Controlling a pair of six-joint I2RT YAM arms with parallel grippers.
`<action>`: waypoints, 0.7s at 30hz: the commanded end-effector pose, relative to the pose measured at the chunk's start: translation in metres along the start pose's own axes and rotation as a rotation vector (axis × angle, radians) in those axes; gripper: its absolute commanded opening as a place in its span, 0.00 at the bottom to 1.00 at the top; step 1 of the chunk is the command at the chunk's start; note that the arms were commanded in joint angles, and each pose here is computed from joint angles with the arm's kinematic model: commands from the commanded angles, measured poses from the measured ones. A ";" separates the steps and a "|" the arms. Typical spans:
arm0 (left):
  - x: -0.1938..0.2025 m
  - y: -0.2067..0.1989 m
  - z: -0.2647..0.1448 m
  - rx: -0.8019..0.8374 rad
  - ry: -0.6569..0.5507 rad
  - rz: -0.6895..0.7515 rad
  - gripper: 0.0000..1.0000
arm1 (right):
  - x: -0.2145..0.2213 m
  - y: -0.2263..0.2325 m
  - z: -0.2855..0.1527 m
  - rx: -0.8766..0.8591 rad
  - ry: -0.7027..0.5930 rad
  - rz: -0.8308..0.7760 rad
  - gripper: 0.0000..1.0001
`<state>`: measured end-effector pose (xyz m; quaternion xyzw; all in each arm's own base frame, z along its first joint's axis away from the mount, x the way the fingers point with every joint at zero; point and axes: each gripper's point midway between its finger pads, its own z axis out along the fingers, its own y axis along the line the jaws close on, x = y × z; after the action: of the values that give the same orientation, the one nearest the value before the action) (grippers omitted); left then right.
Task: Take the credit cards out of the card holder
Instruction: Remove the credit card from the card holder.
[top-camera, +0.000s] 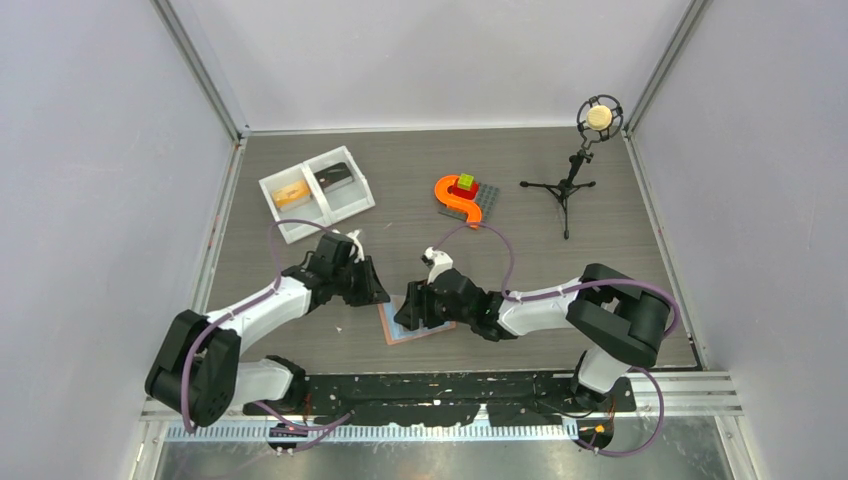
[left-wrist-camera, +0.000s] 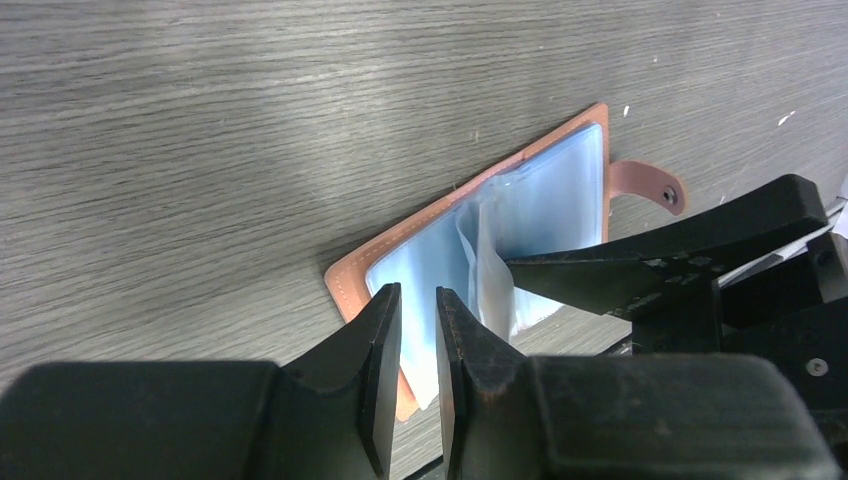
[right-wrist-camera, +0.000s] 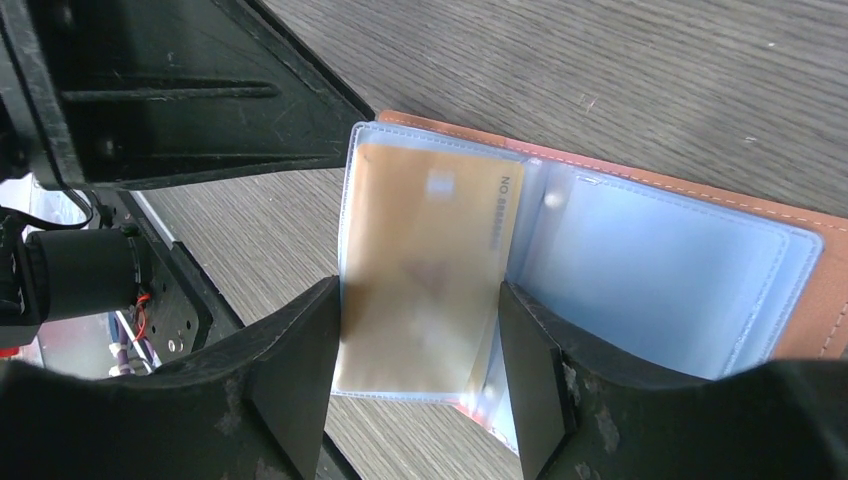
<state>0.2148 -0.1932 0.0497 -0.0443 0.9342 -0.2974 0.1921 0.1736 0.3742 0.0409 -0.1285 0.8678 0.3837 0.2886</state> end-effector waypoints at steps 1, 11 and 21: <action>-0.003 0.001 0.005 -0.009 -0.016 0.010 0.21 | -0.015 0.017 -0.006 -0.071 -0.044 0.023 0.63; -0.001 0.005 0.004 -0.031 -0.020 0.019 0.21 | -0.013 0.016 -0.006 -0.103 -0.042 0.053 0.64; -0.006 -0.013 -0.004 0.054 -0.049 0.016 0.23 | -0.012 0.015 -0.005 -0.109 -0.038 0.064 0.62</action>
<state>0.2143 -0.1912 0.0479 -0.0444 0.9354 -0.2886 0.1995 0.1713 0.3750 0.0456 -0.1119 0.8588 0.4191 0.2726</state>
